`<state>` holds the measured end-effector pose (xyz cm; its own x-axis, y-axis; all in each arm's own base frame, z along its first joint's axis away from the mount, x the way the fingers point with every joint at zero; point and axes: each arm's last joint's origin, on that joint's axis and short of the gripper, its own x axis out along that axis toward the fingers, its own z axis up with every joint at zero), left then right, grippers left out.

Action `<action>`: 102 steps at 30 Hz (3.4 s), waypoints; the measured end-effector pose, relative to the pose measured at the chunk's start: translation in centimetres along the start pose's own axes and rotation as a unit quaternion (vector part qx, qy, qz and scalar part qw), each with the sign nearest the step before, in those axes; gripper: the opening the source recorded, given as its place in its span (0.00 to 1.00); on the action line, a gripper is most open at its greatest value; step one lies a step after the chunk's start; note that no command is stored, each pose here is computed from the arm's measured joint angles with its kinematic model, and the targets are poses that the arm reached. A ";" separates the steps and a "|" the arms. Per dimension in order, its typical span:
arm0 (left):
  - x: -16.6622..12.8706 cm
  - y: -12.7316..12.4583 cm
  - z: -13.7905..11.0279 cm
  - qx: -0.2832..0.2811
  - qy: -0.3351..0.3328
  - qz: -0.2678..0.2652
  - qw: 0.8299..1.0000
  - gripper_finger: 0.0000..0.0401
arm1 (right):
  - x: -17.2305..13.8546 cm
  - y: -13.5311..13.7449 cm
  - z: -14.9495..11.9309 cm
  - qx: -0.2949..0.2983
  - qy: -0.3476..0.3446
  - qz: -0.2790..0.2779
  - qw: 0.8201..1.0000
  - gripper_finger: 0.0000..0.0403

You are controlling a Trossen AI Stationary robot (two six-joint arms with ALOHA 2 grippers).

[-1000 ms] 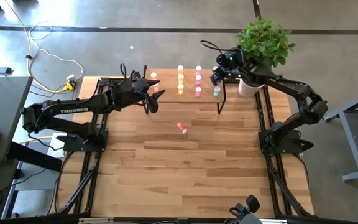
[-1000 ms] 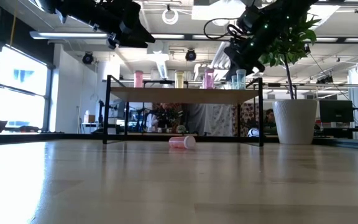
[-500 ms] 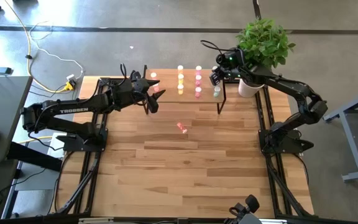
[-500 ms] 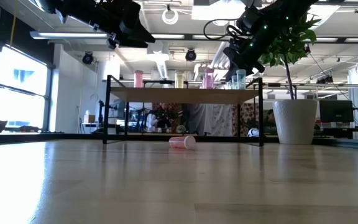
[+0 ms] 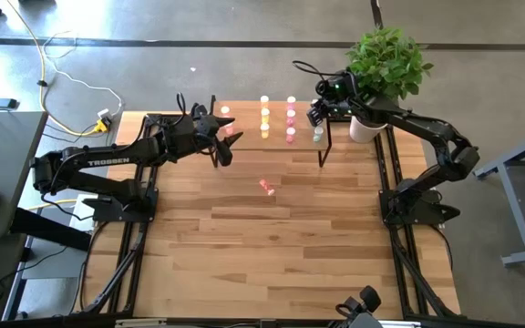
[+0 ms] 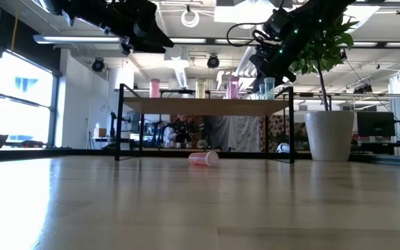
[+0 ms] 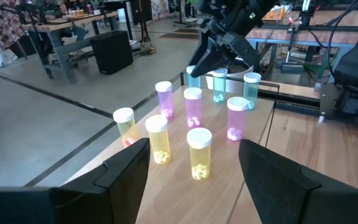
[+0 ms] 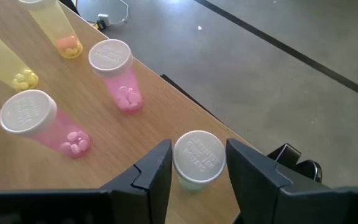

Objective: Pick and place medicine bottles onto shelf by color
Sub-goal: Put the blue pill bottle on the shelf aligned with the blue pill bottles, then put the pink pill bottle on the shelf aligned with the pink pill bottles

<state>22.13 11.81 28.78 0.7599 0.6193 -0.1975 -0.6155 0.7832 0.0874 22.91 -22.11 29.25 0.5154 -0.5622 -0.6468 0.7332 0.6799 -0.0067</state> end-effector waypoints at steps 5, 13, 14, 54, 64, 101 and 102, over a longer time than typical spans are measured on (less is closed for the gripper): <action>0.0 0.0 0.0 0.000 0.000 0.000 1.000 0.60 | 0.0 0.0 0.0 0.000 0.000 0.000 1.000 0.35; 0.0 0.0 0.0 0.000 0.000 0.000 1.000 0.60 | 0.0 0.0 0.1 -0.004 -0.006 -0.001 1.000 0.36; 0.0 0.0 0.0 0.000 0.000 0.000 1.000 0.60 | 0.0 0.0 0.2 -0.004 -0.009 -0.001 1.000 0.36; -0.1 -0.7 -0.8 0.025 0.036 -0.093 0.995 0.60 | -6.7 5.2 0.9 0.001 -0.090 0.078 0.993 0.35; -2.2 -0.9 -0.7 0.055 0.063 -0.124 0.989 0.60 | -8.7 11.9 -1.0 0.025 -0.051 0.186 0.981 0.35; -9.5 0.8 -0.8 0.065 0.121 -0.133 0.982 0.60 | -4.9 24.3 -11.6 0.110 0.165 0.111 0.974 0.43; -9.5 0.8 -0.8 0.065 0.122 -0.133 0.981 0.60 | -4.6 24.5 -11.9 0.107 0.172 0.107 0.973 0.45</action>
<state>14.22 6.50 29.96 0.8076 0.3722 -0.4575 -0.3581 0.9258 0.1210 33.24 2.73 22.95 0.5142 -0.2021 -0.8335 0.7200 0.6298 0.2915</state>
